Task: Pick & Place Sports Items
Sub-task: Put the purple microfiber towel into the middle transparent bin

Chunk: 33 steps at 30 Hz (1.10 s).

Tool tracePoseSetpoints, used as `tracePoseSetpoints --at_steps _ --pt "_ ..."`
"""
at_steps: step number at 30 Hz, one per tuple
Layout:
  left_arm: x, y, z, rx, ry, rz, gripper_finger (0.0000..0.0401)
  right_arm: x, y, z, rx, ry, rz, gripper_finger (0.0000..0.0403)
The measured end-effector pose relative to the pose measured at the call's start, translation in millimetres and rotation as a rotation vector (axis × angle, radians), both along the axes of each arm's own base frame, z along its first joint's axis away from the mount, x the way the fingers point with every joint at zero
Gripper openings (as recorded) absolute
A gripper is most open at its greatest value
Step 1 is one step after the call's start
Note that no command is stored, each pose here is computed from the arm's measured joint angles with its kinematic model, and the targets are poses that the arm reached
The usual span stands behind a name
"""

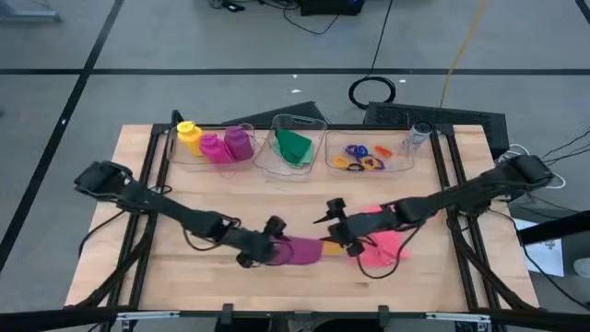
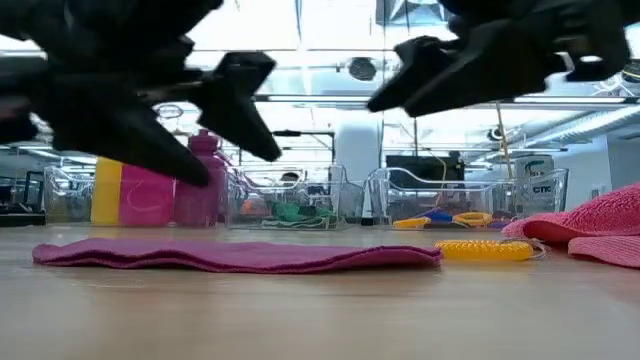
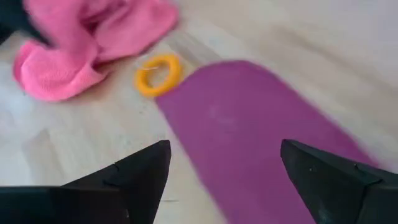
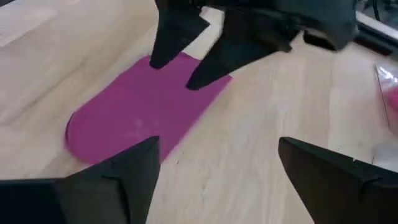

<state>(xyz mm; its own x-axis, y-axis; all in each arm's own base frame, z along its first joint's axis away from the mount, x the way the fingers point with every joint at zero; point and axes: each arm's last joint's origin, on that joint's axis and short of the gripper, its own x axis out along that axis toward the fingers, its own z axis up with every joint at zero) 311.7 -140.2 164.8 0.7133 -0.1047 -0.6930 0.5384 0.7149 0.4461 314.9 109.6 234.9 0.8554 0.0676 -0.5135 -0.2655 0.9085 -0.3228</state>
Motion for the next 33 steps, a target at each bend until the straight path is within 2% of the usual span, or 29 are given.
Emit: tracePoseSetpoints --at_steps 5,14,21,28,33 --pt "14 4 3 0.172 0.09 -0.086 0.0257 -26 -9 -7 0.076 -0.008 -0.046 0.0242" --pt "32 -2 29 0.332 0.193 -0.271 0.0257 -59 -21 -23 0.208 -0.104 -0.09 0.0242" --pt "50 -13 26 0.466 0.357 -0.418 0.0257 -64 -23 -26 0.236 -0.112 -0.101 0.0242" --pt "61 -23 15 0.605 0.452 -0.589 0.0257 -65 -23 -26 0.249 -0.11 -0.105 0.0242" --pt "63 -27 10 0.614 0.456 -0.637 0.0257 -65 -23 -26 0.25 -0.109 -0.104 0.0242"
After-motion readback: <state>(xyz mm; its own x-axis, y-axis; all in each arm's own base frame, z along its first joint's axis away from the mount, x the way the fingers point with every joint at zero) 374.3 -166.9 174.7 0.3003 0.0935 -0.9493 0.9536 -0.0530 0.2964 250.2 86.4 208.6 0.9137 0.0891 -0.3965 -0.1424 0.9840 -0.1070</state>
